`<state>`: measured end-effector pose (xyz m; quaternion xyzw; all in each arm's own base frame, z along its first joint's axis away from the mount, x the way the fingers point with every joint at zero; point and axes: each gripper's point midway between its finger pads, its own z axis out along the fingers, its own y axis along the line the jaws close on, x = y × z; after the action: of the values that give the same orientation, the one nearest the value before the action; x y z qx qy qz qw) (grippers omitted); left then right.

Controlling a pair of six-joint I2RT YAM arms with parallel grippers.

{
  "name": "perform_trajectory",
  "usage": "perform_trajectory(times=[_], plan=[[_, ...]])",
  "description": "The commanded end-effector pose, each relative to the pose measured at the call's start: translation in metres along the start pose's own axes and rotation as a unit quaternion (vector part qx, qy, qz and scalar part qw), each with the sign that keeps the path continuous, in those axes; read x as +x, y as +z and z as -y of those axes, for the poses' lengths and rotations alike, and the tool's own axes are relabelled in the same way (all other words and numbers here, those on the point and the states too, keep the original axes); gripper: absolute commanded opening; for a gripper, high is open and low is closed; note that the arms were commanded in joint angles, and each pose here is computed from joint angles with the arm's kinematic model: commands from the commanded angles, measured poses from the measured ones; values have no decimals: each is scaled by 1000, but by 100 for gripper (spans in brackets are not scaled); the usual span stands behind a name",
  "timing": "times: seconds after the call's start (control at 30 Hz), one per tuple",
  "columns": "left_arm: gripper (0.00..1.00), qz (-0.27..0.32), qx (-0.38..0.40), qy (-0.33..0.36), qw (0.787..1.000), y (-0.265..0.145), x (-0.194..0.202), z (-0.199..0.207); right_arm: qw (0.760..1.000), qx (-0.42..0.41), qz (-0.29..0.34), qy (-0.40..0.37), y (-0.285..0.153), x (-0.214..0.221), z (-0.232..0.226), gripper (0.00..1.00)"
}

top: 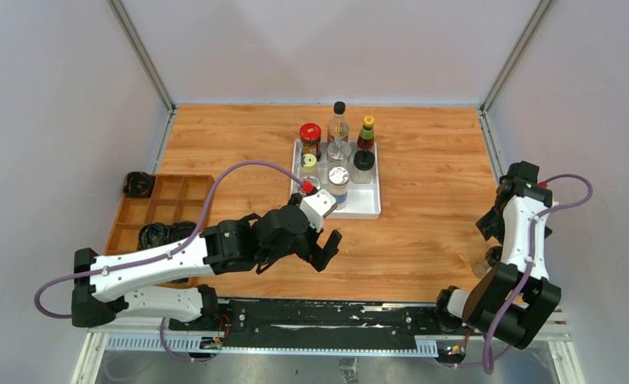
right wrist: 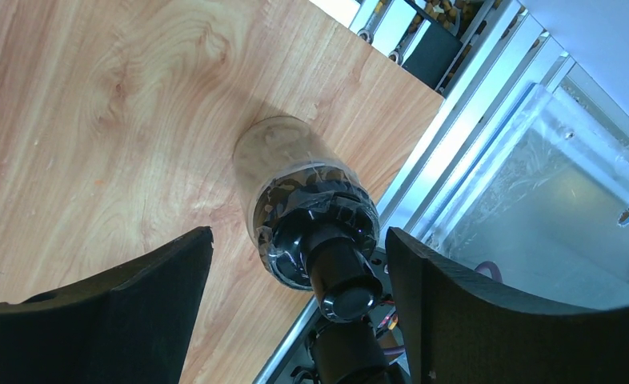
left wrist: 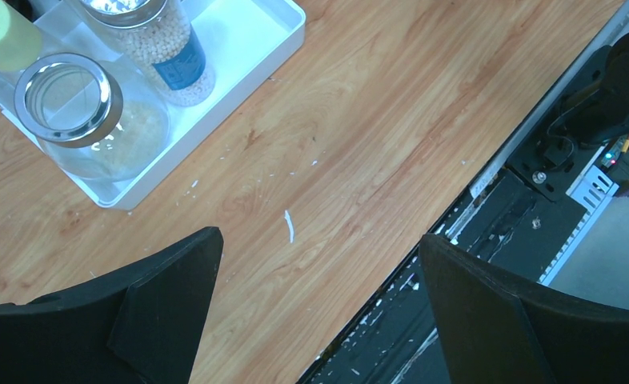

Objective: Organize the condiment bottles
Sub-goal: Pick up the bottle from the corner of the board.

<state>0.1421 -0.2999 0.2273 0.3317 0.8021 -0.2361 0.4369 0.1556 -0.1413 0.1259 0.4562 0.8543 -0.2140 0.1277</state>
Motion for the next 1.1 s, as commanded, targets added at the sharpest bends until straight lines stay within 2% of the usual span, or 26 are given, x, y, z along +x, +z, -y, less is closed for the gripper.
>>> perform_trajectory(times=[0.0, 0.13, 0.23, 0.5, 0.83, 1.07], plan=[[100, 9, 0, -8, 1000, 2, -1, 1, 1000, 17, -10, -1, -1, -1, 9, 85], [100, 5, 1, -9, 1000, 5, 1, 2, 998, 29, -46, 13, -2, 13, 10, 88], [100, 7, 0, -10, 1000, 3, -1, 2, 998, 45, -51, 18, 0, 16, 14, 88], [100, 10, -8, -10, 1000, -2, 4, -5, 996, 53, -63, 28, -3, 24, 19, 84], [100, 17, -13, -13, 1000, -10, 5, -10, 993, 23, -100, 65, 8, 52, 6, 84], [100, 19, -19, -12, 1000, -14, 6, -14, 992, 19, -108, 64, 12, 48, 6, 85]])
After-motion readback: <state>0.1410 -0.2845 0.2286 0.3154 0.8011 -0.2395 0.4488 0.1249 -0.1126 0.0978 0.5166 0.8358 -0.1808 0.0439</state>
